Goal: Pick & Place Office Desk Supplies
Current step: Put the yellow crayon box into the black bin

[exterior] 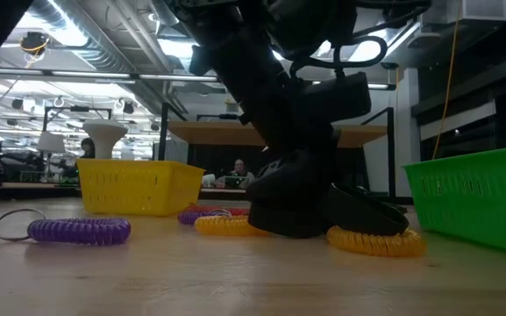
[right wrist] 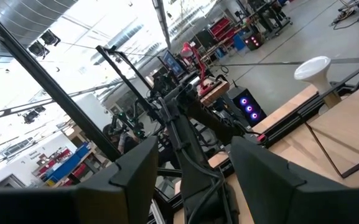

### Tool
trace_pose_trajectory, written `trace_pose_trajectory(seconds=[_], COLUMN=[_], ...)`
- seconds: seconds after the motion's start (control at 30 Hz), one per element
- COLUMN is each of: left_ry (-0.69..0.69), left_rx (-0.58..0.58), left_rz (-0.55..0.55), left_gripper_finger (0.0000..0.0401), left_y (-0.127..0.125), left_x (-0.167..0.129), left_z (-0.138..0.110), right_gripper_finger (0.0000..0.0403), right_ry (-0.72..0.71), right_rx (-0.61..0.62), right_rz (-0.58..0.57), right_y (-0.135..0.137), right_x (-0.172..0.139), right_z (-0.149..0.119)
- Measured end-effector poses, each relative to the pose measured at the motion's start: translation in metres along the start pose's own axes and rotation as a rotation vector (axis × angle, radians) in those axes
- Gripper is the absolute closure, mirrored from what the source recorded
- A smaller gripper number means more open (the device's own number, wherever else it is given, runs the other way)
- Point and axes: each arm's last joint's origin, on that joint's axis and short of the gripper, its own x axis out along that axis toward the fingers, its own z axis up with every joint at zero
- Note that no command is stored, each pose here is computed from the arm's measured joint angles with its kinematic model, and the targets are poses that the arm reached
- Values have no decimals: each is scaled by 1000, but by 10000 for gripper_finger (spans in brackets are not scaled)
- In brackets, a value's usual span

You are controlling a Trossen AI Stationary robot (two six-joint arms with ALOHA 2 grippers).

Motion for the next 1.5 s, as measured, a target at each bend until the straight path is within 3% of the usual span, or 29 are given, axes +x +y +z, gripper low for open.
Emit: trace_pose_trajectory(seconds=[0.1,0.33,0.57,0.9,1.3,1.5], left_ry=[8,12,24,35,302,246], left_rx=[-8,6,23,57,-44,-136], left_rz=[4,7,3,-17,-154,-142], left_gripper_finger=[238,383,387,395,401,401], left_y=[0,-1,13,49,53,64], left_x=[1,0,-9,-50,-84,-122], left_z=[-1,-1,17,59,41,48], right_gripper_finger=[197,197,197,197,197,197], right_ry=[0,0,-3,-4,20,23], right_rx=[-4,-7,-11,-57,-96,-109], right_rz=[0,0,2,3,37,45], right_y=[0,0,0,0,1,1], right_x=[0,0,0,0,0,0], right_z=[0,0,0,0,0,0])
